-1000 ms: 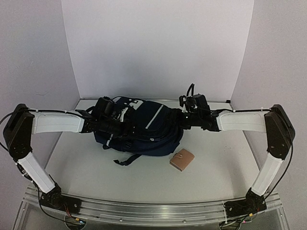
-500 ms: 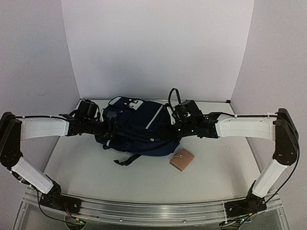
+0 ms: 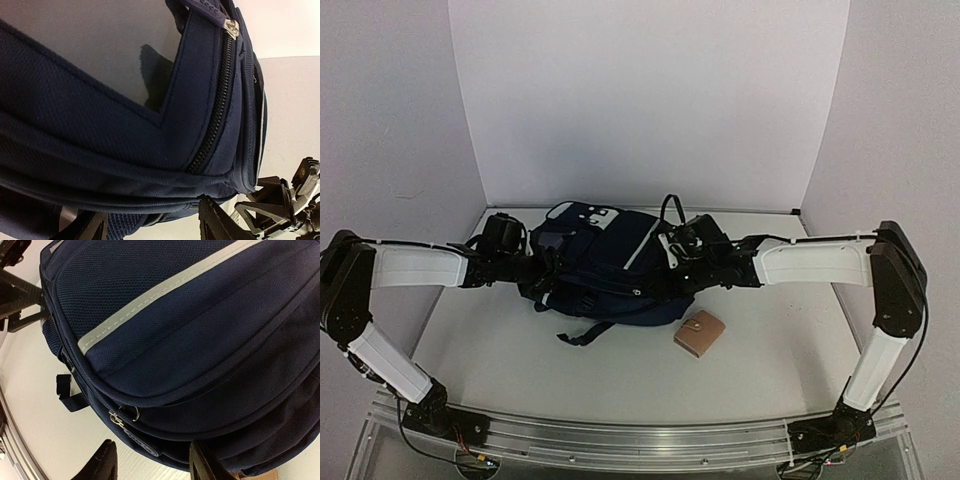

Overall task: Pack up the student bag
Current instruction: Zip the student bag at the center of the board.

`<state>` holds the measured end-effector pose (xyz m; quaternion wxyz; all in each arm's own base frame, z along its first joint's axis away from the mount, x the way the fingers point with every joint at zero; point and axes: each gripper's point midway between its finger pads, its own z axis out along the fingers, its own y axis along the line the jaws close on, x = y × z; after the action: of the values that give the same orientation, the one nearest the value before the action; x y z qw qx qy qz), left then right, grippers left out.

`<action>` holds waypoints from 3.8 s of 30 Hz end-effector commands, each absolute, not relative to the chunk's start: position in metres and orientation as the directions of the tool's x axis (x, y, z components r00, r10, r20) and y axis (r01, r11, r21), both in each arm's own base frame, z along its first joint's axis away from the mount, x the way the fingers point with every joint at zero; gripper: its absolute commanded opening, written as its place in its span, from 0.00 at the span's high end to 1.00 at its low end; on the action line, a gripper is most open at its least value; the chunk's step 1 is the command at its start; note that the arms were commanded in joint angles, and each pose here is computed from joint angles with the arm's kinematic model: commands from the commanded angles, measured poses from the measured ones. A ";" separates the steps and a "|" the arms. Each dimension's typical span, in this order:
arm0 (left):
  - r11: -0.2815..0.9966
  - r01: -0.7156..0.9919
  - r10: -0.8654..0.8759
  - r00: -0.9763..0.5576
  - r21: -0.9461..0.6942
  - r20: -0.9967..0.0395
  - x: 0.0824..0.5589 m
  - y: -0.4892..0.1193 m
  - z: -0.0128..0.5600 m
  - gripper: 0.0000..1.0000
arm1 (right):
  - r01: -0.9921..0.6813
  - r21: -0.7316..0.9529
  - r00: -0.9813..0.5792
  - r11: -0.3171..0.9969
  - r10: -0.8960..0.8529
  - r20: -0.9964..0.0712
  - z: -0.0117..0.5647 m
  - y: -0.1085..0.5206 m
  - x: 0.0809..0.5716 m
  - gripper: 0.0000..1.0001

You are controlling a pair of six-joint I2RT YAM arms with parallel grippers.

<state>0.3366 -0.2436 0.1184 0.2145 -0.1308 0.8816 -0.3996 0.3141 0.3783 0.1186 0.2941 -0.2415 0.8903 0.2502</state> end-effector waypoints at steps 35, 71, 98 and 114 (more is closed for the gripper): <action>0.686 -0.116 -0.465 -0.830 -0.719 -0.310 0.356 -0.210 0.098 1.00 | -0.495 0.185 -0.613 0.849 -0.190 -0.767 0.155 0.361 0.339 1.00; 0.803 0.559 0.198 -0.576 -0.205 -0.793 0.358 -0.287 0.228 0.28 | -0.543 0.417 -0.623 0.729 -0.017 -0.782 0.157 0.347 0.362 1.00; 0.721 0.693 0.508 -0.503 0.024 -0.699 0.373 -0.389 0.141 0.92 | -0.391 0.356 -0.597 0.849 0.060 -0.800 0.156 0.305 0.385 1.00; 0.537 0.841 0.563 -0.413 -0.062 -0.716 0.304 -0.375 0.154 1.00 | -0.417 0.383 -0.628 0.825 0.043 -0.777 0.137 0.277 0.456 1.00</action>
<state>0.3368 -0.3953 0.1610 0.3816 0.3969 0.8089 -0.2065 0.4091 0.3042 0.1205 0.3627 -0.1318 0.8662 0.3173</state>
